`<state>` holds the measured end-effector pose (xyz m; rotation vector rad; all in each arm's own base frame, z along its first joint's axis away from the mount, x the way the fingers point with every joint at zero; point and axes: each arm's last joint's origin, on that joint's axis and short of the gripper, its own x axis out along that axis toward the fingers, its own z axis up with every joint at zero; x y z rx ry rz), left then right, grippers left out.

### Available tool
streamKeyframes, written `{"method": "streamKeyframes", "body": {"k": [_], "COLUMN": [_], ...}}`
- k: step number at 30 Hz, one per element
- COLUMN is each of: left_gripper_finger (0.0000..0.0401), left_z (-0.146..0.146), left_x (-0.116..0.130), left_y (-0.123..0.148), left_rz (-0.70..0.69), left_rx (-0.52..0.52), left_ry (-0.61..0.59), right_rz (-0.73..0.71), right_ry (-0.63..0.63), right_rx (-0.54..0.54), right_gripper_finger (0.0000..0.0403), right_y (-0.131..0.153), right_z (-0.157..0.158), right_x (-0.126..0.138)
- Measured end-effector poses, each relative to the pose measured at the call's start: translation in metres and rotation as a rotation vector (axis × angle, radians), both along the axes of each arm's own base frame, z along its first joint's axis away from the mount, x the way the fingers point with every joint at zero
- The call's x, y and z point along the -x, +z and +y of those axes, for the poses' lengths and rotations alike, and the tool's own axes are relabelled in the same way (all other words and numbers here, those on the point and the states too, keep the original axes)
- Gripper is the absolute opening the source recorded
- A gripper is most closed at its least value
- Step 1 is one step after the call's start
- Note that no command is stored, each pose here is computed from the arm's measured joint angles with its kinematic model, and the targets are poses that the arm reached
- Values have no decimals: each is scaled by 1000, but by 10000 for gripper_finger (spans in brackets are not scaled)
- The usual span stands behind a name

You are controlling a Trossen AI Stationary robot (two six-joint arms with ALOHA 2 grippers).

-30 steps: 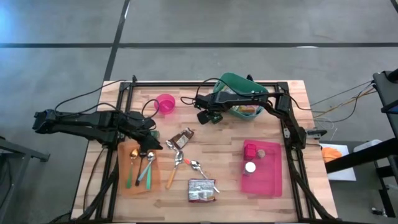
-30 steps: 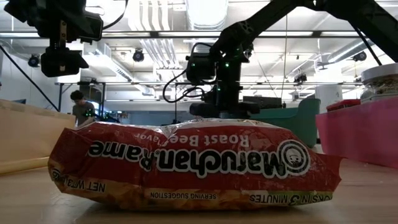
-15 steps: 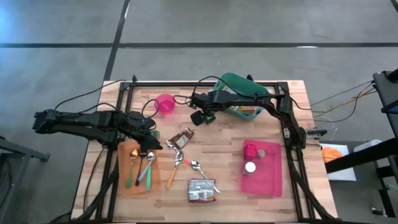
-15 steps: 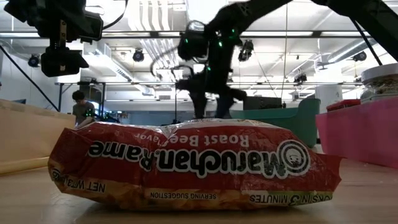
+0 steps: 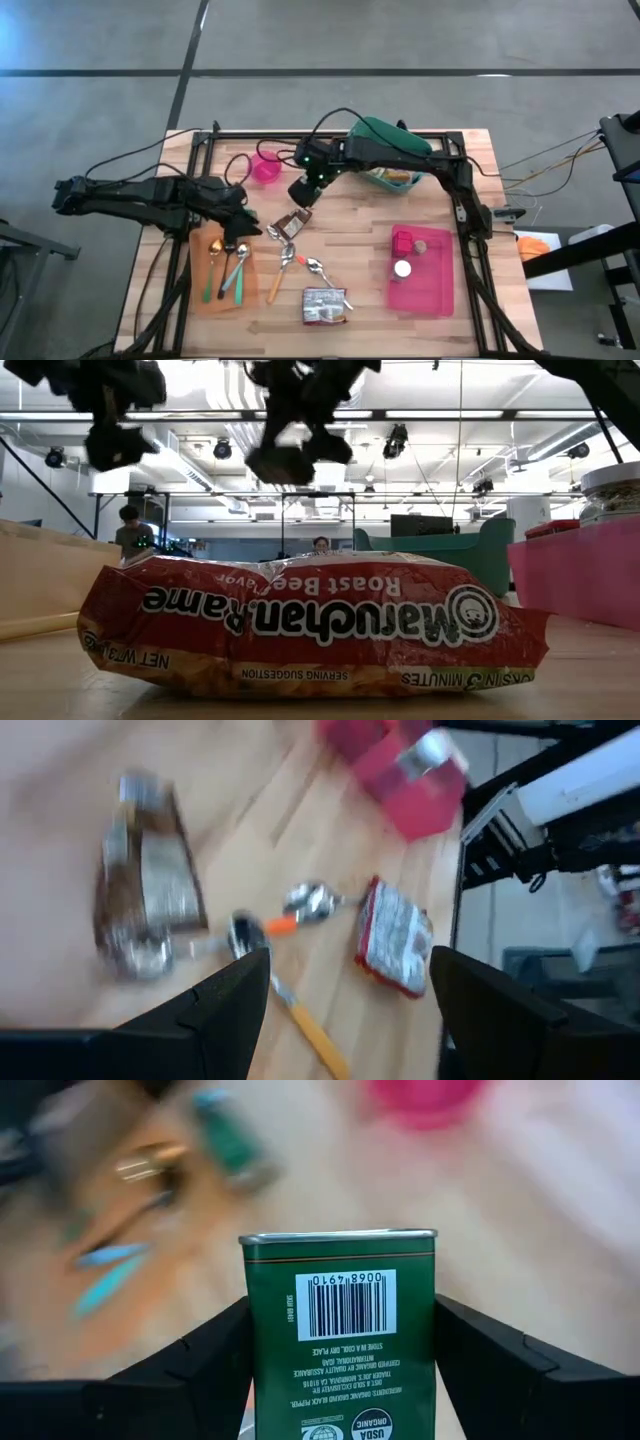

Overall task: Pick & Place Food Item
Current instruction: Put the green seasoning can into the pink bin

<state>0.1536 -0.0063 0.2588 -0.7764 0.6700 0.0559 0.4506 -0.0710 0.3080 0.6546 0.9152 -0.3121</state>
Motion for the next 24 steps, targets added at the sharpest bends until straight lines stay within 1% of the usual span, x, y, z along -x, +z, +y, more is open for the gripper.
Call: {"method": "streamKeyframes", "body": {"k": [3, 6, 10, 13, 16, 18, 21, 24], "left_gripper_finger": [277, 277, 277, 277, 277, 277, 277, 277], "left_z": [1, 3, 4, 3, -1, -4, -12, -20], "left_x": [2, 3, 4, 2, -1, -3, -4, -3], "left_y": [17, 32, 44, 53, 60, 66, 72, 74], "left_rz": [-68, -95, -126, -176, -259, -334, -425, -486], "left_rx": [-156, -351, -598, -748, -828, -868, -928, -964], "left_ry": [-27, -28, -62, -91, -129, -153, -236, -322], "right_rz": [-62, -105, -144, -184, -248, -284, -310, -327], "right_ry": [132, 233, 304, 327, 348, 345, 337, 339], "right_rx": [-117, -236, -368, -448, -508, -525, -536, -534], "right_gripper_finger": [262, 262, 262, 262, 262, 262, 262, 262], "right_y": [13, 22, 32, 38, 44, 48, 51, 54], "right_z": [9, 19, 34, 44, 52, 55, 55, 55], "right_x": [-1, -2, -3, -7, -13, -16, -18, -17]}}
